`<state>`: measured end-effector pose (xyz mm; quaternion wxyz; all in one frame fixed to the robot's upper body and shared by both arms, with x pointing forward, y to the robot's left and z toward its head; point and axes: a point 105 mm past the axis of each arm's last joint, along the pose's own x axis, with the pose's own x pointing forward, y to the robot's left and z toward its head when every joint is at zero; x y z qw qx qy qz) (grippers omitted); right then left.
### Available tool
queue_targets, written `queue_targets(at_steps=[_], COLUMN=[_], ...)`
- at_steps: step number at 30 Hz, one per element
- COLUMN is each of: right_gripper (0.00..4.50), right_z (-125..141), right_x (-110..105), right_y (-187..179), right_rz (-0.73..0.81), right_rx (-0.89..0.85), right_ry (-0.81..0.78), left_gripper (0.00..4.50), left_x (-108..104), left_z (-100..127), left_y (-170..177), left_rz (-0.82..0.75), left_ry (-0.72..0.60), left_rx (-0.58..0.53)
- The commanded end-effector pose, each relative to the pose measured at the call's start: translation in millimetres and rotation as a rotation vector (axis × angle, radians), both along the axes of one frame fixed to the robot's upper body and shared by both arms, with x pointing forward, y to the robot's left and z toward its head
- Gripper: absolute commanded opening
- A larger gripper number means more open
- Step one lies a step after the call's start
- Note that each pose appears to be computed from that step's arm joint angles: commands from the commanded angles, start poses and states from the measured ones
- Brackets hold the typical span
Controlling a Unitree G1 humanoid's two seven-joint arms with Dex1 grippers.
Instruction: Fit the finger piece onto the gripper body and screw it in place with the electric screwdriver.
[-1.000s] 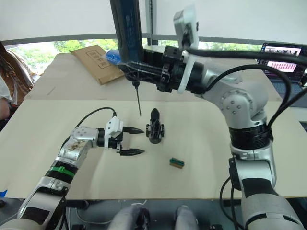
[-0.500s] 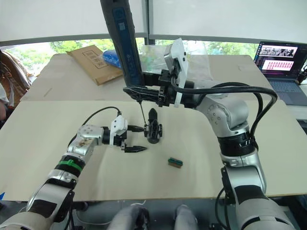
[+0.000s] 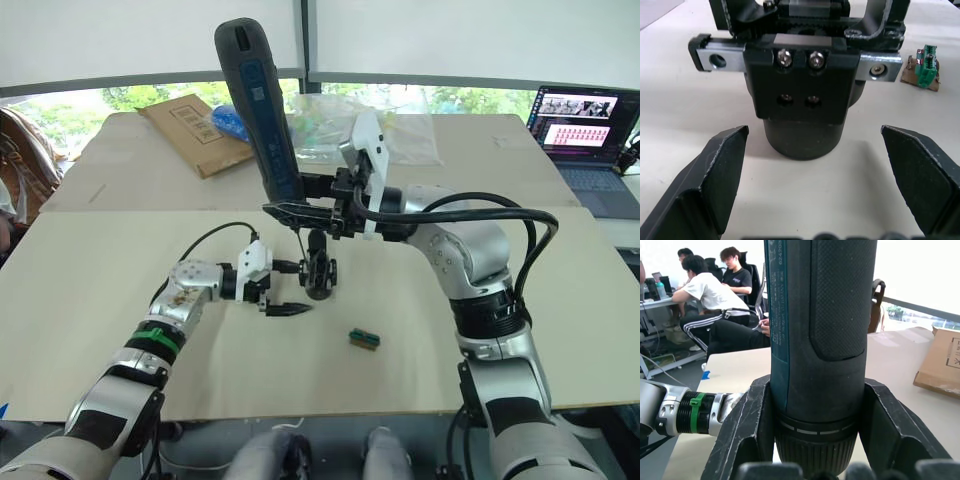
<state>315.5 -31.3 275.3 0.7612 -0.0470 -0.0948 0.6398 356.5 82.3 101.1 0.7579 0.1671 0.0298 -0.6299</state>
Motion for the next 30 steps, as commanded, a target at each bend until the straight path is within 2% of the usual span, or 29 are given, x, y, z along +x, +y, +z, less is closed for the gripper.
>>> queue_targets(at_steps=[1, 30], right_gripper=[1.93, 1.93], right_z=[19.5, 9.8], right_x=[-10.0, -3.8], right_y=[-1.7, -2.8], right_rz=[0.018, 0.007], right_rx=[0.048, 0.024], right_ry=[-0.102, -0.100], left_gripper=[4.50, 4.50], left_x=[4.0, 4.5], left_z=[11.0, 15.0], left_y=[-2.3, -4.2], left_rz=[0.000, -0.001], left_ry=[-0.044, -0.054], left_rx=[-0.014, -0.019])
